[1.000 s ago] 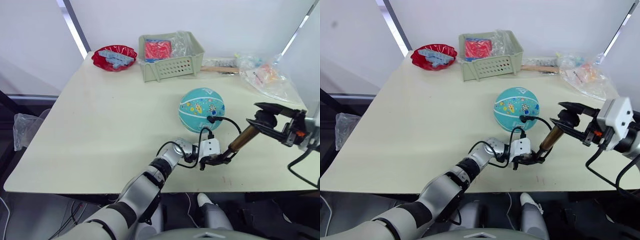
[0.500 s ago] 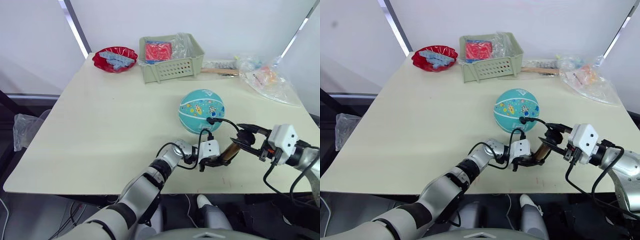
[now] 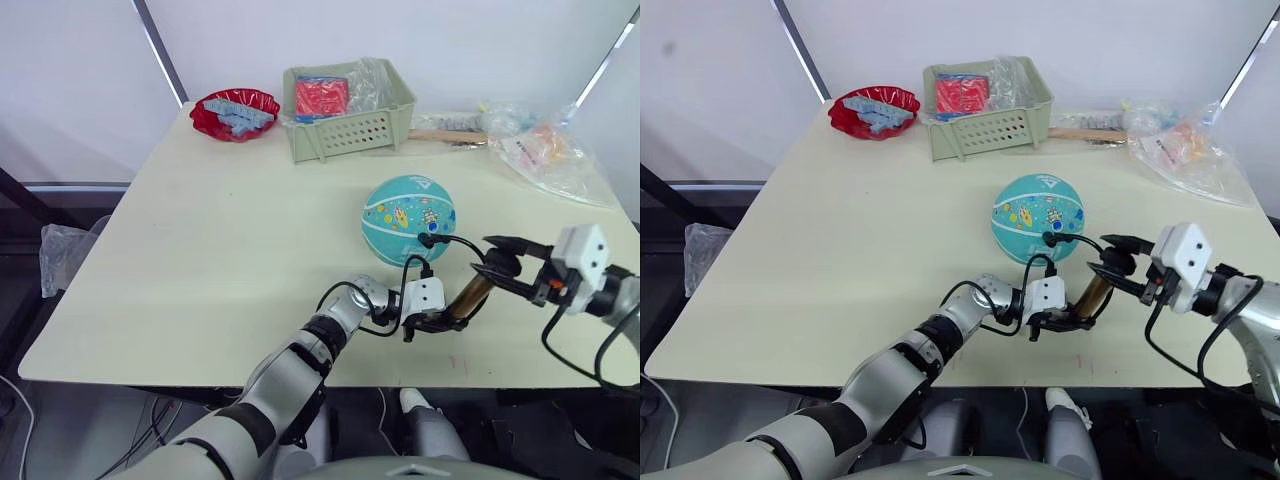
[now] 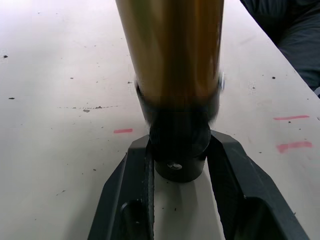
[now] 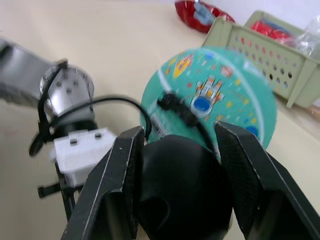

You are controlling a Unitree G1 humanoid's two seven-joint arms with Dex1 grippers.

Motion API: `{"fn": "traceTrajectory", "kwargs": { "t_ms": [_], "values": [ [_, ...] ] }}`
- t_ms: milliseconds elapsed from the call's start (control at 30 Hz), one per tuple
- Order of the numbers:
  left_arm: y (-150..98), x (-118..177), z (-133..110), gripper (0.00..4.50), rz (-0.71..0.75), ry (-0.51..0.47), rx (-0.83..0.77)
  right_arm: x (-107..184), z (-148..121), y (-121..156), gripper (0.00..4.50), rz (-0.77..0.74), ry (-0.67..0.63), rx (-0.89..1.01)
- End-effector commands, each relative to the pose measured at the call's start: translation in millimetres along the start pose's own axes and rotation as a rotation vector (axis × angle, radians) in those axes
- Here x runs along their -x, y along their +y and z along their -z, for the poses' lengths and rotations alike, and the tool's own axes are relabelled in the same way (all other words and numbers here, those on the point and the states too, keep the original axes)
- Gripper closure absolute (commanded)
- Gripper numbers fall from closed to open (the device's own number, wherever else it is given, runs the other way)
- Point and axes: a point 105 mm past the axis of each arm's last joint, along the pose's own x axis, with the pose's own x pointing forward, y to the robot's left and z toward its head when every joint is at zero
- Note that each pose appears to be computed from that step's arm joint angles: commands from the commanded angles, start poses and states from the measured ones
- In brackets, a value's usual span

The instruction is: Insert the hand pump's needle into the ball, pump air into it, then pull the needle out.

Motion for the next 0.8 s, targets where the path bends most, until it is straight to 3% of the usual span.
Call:
{"fn": "traceTrajectory", "kwargs": {
  "t_ms": [33, 500, 667, 800],
  "values": [
    [-32.1, 15.2, 78.3, 3.47, 0.062, 0.274, 0.155, 12.8, -60.5, -9.7, 2.79, -0.026, -0.154, 0.094],
    [-32.8, 15.0, 78.2, 3.47, 0.066, 0.273, 0.151, 40.2, -142.0, -34.3, 2.79, 0.024, -0.241, 0.248],
    [-32.7, 14.7, 77.6, 3.47, 0.068, 0.273, 0.15, 41.4, -149.5, -33.9, 2.79, 0.019, -0.244, 0.247],
    [-32.7, 14.4, 77.3, 3.47, 0.069, 0.272, 0.15, 31.7, -129.3, -25.0, 2.79, -0.028, -0.185, 0.211]
  ]
}}
